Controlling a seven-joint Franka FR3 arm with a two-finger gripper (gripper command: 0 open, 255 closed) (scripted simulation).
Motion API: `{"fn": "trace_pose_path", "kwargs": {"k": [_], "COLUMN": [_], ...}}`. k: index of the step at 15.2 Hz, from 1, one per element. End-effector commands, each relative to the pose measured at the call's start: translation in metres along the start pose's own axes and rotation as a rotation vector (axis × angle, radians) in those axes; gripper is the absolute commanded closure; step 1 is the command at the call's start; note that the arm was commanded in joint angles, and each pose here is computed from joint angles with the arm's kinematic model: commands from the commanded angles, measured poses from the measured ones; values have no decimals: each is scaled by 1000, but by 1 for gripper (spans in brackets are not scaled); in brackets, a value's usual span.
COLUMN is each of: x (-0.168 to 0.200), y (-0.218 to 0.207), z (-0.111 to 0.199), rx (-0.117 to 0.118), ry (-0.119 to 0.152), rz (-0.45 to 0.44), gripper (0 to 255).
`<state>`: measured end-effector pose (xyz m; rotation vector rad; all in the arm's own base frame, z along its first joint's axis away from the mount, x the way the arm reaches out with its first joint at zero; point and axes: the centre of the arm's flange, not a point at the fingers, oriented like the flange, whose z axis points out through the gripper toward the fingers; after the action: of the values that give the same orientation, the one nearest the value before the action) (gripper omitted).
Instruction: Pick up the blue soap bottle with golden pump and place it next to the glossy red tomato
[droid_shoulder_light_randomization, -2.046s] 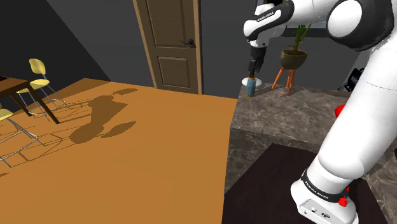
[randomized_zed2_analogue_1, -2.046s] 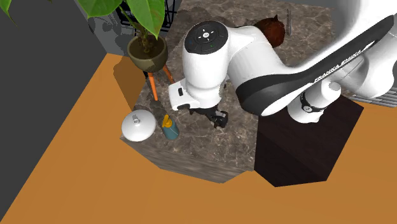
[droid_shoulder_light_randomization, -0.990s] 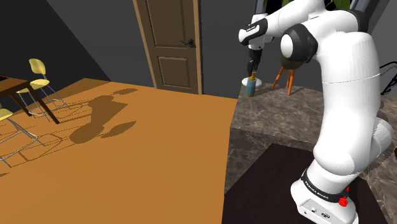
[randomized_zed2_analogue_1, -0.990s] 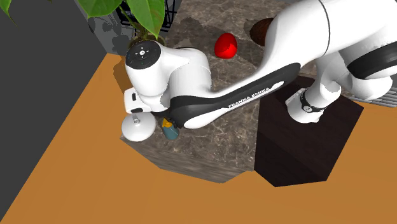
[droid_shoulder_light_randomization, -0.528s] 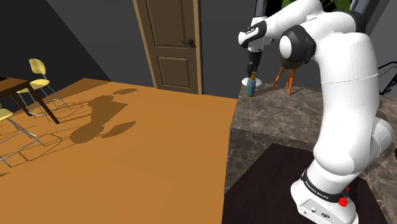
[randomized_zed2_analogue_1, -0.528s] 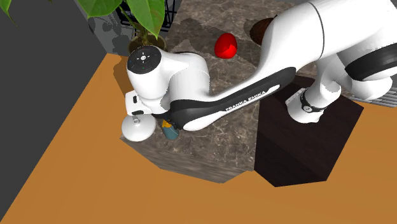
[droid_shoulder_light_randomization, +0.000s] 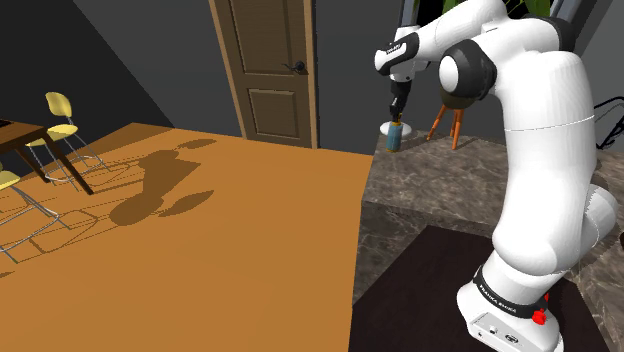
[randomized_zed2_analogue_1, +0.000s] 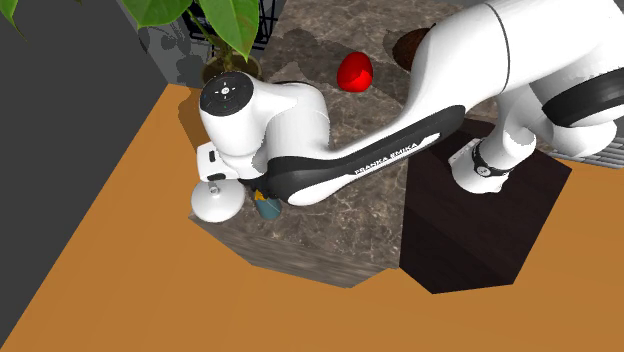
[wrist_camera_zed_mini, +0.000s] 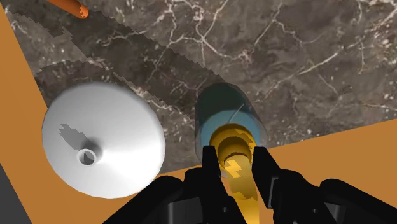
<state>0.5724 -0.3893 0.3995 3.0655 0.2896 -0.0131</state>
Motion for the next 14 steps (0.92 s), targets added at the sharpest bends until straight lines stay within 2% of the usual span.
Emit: {"fn": "trace_pose_path", "kwargs": {"k": [1,4,14], "x": [0,0,-1], "y": [0,0,3], "z": [0,0,-52], "rx": [0,0,0], "ry": [0,0,0], "rz": [0,0,0], "gripper": [255,255,255]}}
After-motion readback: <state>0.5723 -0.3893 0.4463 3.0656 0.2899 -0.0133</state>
